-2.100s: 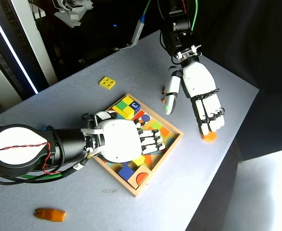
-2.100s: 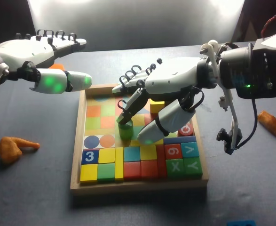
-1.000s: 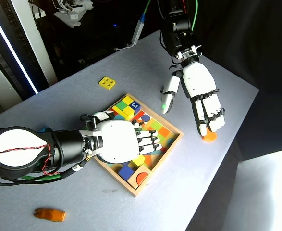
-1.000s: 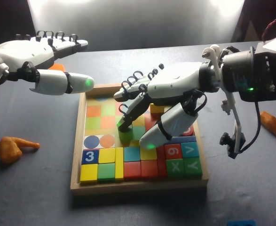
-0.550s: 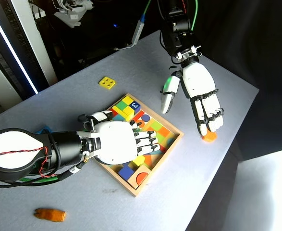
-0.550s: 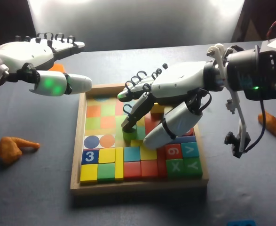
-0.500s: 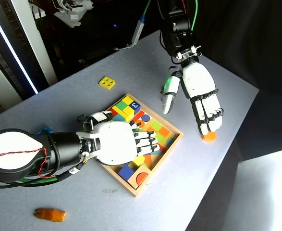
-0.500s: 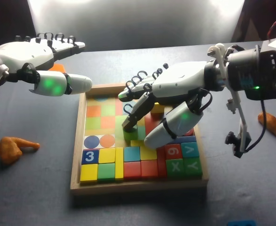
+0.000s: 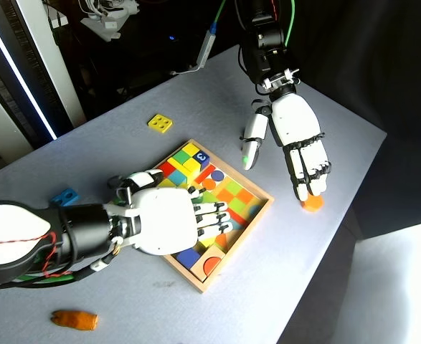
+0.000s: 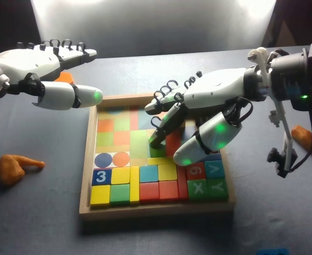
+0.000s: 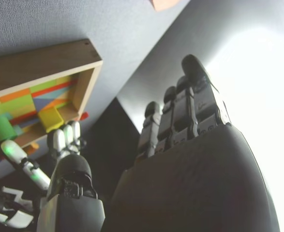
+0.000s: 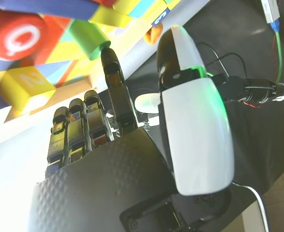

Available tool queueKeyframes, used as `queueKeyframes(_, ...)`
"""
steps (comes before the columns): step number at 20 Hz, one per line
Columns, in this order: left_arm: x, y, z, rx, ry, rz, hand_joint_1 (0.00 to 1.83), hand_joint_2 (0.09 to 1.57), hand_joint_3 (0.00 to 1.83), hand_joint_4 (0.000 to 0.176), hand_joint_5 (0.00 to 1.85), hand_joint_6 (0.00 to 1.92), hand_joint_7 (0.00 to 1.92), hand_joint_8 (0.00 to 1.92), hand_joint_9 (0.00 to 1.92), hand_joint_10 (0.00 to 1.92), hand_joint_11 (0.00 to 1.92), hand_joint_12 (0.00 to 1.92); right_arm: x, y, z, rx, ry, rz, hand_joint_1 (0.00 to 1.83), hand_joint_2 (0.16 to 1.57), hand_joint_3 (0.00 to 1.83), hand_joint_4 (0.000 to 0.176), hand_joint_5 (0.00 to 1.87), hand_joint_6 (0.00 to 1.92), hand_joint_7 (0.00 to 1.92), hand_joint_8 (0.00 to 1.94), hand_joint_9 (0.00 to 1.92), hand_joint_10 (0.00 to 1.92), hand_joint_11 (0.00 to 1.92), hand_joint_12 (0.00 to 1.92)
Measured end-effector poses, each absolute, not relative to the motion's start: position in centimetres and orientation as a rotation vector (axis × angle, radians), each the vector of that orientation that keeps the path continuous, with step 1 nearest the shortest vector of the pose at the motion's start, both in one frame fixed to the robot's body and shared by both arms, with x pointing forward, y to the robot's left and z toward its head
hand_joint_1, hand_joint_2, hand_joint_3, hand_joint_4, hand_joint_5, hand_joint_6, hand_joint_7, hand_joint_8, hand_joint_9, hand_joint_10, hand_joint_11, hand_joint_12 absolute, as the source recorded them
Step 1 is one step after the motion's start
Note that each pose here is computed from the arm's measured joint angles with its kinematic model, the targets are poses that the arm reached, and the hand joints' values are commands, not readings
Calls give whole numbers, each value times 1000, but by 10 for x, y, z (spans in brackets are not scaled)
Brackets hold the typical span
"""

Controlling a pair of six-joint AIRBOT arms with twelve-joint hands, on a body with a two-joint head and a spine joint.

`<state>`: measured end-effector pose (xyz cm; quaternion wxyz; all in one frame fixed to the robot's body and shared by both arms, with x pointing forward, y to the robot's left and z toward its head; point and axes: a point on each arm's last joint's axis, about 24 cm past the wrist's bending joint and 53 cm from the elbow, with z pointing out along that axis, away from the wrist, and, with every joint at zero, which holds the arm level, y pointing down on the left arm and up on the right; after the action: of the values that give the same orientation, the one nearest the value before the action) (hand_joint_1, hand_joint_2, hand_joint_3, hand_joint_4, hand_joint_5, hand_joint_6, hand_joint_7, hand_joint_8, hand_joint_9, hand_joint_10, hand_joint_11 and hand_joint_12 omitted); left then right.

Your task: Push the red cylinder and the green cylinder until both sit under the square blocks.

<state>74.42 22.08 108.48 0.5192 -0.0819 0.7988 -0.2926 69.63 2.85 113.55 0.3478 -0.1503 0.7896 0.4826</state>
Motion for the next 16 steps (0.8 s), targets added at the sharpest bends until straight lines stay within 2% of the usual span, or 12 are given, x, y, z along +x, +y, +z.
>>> queueKeyframes(3, 745, 222, 1085, -200, 1915, -701, 0, 1096, 0, 103, 12, 0, 0, 0, 13, 10, 0, 522, 693, 25, 1135, -394, 2059, 1248, 257, 1096, 1, 176, 579, 7, 16, 4, 0, 0, 5, 2)
queueKeyframes(4, 744, 222, 1084, -199, 1916, -700, 0, 1077, 0, 96, 12, 0, 0, 0, 4, 3, 0, 491, 693, 25, 1134, -393, 2060, 1251, 261, 1093, 0, 176, 580, 7, 18, 5, 0, 0, 7, 3)
queueKeyframes(5, 743, 223, 1081, -199, 1922, -697, 0, 1059, 0, 101, 13, 0, 0, 0, 3, 2, 0, 485, 692, 24, 1134, -391, 2064, 1257, 265, 1093, 0, 176, 582, 7, 19, 5, 0, 0, 2, 1)
queueKeyframes(7, 743, 224, 1081, -203, 1924, -696, 0, 1078, 0, 86, 24, 5, 0, 0, 4, 2, 0, 484, 691, 23, 1134, -391, 2066, 1260, 259, 1096, 1, 176, 583, 6, 22, 5, 0, 0, 0, 0)
queueKeyframes(10, 743, 224, 1081, -207, 1923, -696, 0, 1079, 0, 109, 25, 1, 0, 0, 13, 3, 0, 570, 687, 20, 1133, -394, 2073, 1265, 264, 1090, 0, 176, 587, 5, 33, 6, 0, 0, 0, 0)
queueKeyframes(12, 743, 224, 1081, -207, 1924, -696, 0, 1089, 1, 104, 22, 0, 0, 0, 3, 3, 0, 551, 686, 18, 1133, -397, 2075, 1261, 263, 1088, 0, 176, 587, 4, 30, 3, 0, 0, 0, 0)
queueKeyframes(13, 743, 224, 1081, -207, 1924, -696, 0, 1094, 1, 95, 15, 3, 0, 0, 6, 3, 0, 585, 686, 17, 1133, -397, 2076, 1260, 255, 1088, 0, 176, 588, 4, 26, 2, 0, 0, 0, 0)
queueKeyframes(14, 743, 224, 1081, -207, 1924, -696, 0, 1089, 0, 94, 16, 1, 0, 0, 17, 5, 0, 630, 686, 15, 1133, -396, 2077, 1256, 241, 1091, 0, 176, 586, 2, 23, 1, 0, 0, 0, 0)
queueKeyframes(16, 743, 224, 1081, -208, 1923, -696, 0, 1082, 0, 87, 20, 0, 0, 0, 18, 1, 0, 552, 685, 13, 1132, -394, 2082, 1253, 270, 1090, 0, 176, 600, 6, 32, 3, 0, 0, 5, 2)
